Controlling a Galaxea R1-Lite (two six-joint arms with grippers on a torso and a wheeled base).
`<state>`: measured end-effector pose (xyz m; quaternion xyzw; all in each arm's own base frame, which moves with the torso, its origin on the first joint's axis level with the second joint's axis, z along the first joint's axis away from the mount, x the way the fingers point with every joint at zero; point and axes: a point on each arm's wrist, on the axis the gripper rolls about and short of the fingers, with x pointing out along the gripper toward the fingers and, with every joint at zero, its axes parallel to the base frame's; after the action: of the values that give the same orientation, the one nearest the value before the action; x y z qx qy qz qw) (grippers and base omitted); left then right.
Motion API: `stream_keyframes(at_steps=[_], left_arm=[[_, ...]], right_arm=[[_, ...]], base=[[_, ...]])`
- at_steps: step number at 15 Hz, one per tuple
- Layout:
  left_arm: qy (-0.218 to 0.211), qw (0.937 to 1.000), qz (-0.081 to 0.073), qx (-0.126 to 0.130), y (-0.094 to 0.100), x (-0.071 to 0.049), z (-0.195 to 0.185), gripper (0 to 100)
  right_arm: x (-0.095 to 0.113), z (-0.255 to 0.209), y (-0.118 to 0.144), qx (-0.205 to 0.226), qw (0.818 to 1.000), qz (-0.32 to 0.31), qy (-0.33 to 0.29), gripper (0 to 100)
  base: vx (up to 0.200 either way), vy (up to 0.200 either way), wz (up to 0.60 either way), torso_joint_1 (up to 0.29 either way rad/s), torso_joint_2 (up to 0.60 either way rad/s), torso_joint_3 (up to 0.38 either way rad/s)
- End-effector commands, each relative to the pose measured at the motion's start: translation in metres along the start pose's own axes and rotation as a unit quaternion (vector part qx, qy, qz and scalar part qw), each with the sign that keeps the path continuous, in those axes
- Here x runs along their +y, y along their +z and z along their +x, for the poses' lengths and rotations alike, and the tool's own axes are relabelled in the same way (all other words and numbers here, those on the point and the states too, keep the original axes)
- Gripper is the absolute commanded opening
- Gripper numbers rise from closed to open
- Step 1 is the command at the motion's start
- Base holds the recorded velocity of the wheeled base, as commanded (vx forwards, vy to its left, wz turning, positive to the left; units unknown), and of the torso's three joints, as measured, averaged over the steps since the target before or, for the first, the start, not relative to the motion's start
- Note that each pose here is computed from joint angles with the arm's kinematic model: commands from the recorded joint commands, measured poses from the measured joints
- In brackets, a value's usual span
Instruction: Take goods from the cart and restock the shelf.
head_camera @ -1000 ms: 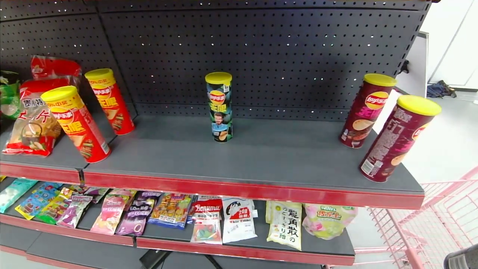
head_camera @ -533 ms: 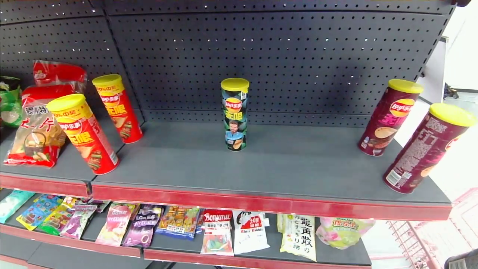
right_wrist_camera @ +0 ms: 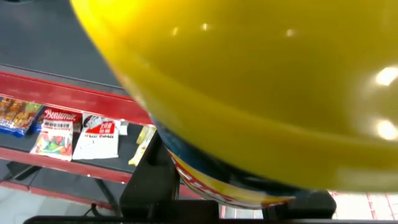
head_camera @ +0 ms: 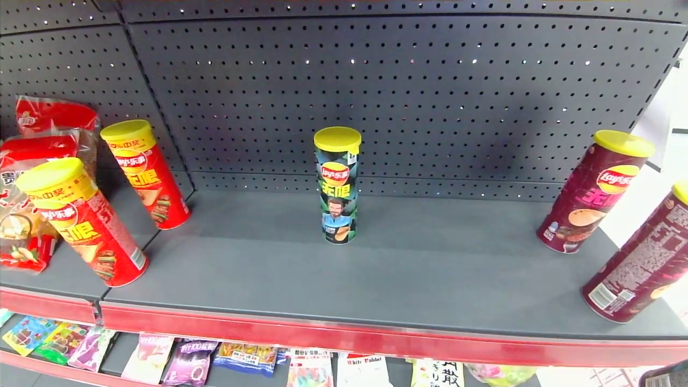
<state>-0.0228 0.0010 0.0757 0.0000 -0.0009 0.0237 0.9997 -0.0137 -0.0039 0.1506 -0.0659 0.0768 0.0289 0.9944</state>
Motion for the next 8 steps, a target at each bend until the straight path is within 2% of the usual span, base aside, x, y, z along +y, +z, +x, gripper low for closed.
stream_keyframes(at_steps=[1, 4, 6, 8], left_arm=[[0.000, 1.0000, 0.000, 0.000, 0.000, 0.000, 0.000, 100], [-0.005, 1.0000, 0.001, 0.004, 0.000, 0.000, 0.001, 100], [-0.038, 0.9993, 0.001, 0.002, 0.000, -0.002, 0.000, 100], [-0.050, 0.9986, 0.016, 0.002, 0.000, -0.002, 0.000, 100]], right_arm=[[0.000, -0.005, -0.009, -0.015, 1.000, -0.001, 0.001, 0], [0.000, -0.013, -0.021, -0.044, 0.999, -0.007, 0.018, 0], [0.001, -0.013, -0.025, -0.048, 0.999, -0.004, 0.025, 0], [0.003, -0.013, -0.027, -0.051, 0.997, -0.003, 0.052, 0]], base=[[0.000, 0.000, 0.00, 0.000, 0.00, 0.000], [0.000, 0.000, 0.00, 0.000, 0.00, 0.000], [0.000, 0.000, 0.00, 0.000, 0.00, 0.000], [0.000, 0.000, 0.00, 0.000, 0.00, 0.000]])
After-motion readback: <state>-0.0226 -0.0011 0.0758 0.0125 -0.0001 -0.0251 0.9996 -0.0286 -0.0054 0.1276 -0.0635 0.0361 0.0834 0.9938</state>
